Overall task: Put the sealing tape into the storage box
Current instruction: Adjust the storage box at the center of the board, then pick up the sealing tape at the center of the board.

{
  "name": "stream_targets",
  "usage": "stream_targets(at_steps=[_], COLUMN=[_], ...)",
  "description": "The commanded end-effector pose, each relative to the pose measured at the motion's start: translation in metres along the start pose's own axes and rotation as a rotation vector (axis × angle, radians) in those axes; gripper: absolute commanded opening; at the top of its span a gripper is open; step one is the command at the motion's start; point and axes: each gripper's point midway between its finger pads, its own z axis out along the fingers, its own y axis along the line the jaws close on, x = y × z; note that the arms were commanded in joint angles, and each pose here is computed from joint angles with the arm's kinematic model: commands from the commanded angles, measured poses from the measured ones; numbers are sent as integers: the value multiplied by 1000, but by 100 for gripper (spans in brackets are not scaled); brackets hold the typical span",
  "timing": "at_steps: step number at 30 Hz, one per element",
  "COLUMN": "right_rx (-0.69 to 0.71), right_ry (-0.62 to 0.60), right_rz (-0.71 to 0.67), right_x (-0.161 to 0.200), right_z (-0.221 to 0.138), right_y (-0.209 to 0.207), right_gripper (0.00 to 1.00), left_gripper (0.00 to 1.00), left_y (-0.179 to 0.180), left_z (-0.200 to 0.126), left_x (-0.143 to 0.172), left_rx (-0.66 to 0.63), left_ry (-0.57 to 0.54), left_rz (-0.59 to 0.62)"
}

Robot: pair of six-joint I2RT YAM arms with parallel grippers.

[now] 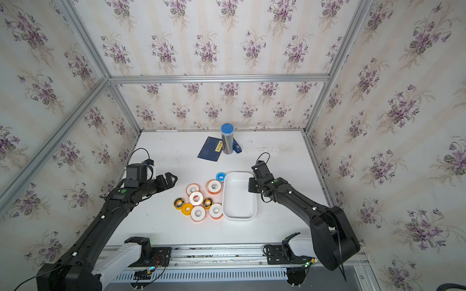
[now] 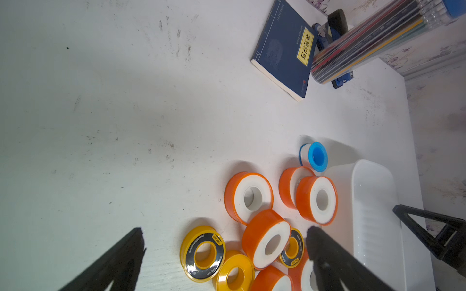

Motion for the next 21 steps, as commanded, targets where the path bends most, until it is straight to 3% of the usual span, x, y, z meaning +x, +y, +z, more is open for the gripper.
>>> stream_targets(at_steps=[1, 4, 8, 9, 13, 21], right_rx=[64, 71, 113, 119, 114, 157], right_ry=[-102, -203, -378, -409, -493, -528], right_rz=[-3, 5, 73, 88, 131, 180], right_x=[-15, -23, -31, -32, -28, -16], right_z=[-13, -27, -47, -51, -60, -61], right_y=[-13, -20, -40, -44, -54, -72], right_gripper=[57, 69, 97, 100, 100, 100], left_gripper=[100, 100, 100, 100, 100, 100], left_y=[-9, -15, -25, -29, -45, -59], left_z=[-1, 0, 1, 1, 3, 21], left_x=[-5, 0, 3, 6, 21, 52], left_rx=[26, 24, -11, -18, -100, -280], left_ry=[-14, -4, 16, 25, 83, 242], left_rz=[52, 93, 153, 173, 311, 499])
